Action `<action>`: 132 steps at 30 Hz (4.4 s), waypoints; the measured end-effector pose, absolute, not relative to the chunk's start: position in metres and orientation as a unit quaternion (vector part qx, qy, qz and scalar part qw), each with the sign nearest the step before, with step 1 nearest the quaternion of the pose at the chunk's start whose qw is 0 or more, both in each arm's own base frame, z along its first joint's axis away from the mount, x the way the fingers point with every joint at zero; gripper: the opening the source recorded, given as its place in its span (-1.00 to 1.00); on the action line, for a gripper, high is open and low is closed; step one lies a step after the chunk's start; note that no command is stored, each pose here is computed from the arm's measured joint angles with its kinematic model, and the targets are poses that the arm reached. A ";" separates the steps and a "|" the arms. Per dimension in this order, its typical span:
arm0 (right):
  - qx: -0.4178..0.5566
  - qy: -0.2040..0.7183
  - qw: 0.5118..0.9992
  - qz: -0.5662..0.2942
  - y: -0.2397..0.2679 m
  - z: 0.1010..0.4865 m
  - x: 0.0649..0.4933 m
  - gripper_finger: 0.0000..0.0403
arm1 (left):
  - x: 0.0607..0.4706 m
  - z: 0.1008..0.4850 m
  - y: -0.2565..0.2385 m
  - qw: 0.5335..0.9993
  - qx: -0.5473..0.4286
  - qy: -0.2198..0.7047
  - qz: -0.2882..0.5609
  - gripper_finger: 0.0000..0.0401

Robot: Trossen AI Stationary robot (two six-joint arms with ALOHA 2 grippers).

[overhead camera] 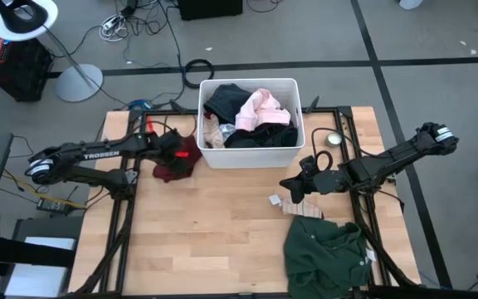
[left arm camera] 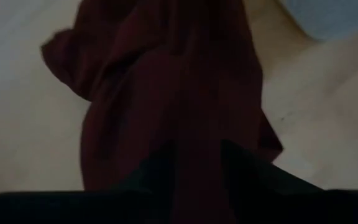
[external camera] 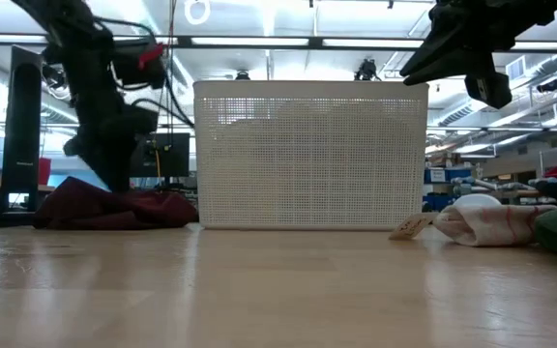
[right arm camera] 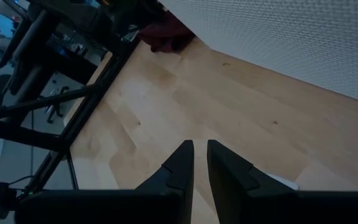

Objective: Sort clothes
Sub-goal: Put the dark red underwear into the white bin

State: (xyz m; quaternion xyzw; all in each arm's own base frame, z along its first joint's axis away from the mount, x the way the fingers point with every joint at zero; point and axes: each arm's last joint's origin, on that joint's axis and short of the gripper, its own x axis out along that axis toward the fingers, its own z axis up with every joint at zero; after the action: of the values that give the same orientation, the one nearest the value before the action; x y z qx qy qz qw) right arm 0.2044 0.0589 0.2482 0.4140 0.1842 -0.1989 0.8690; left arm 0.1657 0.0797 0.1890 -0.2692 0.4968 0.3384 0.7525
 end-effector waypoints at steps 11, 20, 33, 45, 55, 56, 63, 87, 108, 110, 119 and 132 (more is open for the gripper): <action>0.411 0.185 0.871 -0.198 0.059 0.248 0.204 -0.76 | 0.155 0.142 0.074 0.748 -0.333 0.443 0.366 -0.34; 0.411 0.185 0.871 -0.198 0.059 0.248 0.204 -0.76 | 0.149 0.132 0.070 0.740 -0.356 0.445 0.357 -0.69; 0.410 0.185 0.871 -0.198 0.059 0.248 0.204 -0.76 | 0.173 0.198 0.080 0.757 -0.326 0.458 0.334 -0.99; 0.392 0.194 0.879 -0.189 0.059 0.248 0.204 -0.76 | 0.183 0.336 0.090 0.826 -0.217 0.384 0.351 -1.00; 0.377 0.206 0.882 -0.193 0.059 0.246 0.203 -0.76 | 0.167 0.432 0.082 0.893 -0.160 0.269 0.325 -1.00; 0.375 0.206 0.883 -0.192 0.059 0.246 0.203 -0.76 | 0.166 0.439 0.082 0.899 -0.157 0.250 0.323 -1.00; 0.372 0.204 0.883 -0.200 0.055 0.246 0.204 -0.76 | 0.185 0.478 0.087 0.958 -0.116 0.081 0.250 -1.00; 0.383 0.181 0.875 -0.235 0.046 0.246 0.206 -0.76 | 0.218 0.436 0.127 0.950 -0.127 0.214 0.189 -1.00; 0.395 0.160 0.864 -0.267 0.031 0.247 0.209 -0.76 | 0.316 0.291 0.182 0.850 -0.172 0.481 0.130 -1.00; 0.395 0.157 0.864 -0.270 0.031 0.247 0.209 -0.76 | 0.321 0.283 0.183 0.841 -0.157 0.495 0.156 -1.00; 0.404 0.152 0.859 -0.274 0.030 0.247 0.209 -0.76 | 0.338 0.274 0.167 0.809 0.056 0.554 0.188 -1.00; 0.408 0.147 0.859 -0.274 0.030 0.248 0.210 -0.76 | 0.355 0.245 0.171 0.815 0.037 0.572 0.082 -1.00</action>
State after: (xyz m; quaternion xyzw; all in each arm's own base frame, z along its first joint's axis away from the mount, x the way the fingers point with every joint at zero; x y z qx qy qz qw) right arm 0.2100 0.0295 0.2481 0.4079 0.1472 -0.2735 0.8586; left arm 0.3549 0.1707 0.2450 0.0370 0.5721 0.0820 0.8152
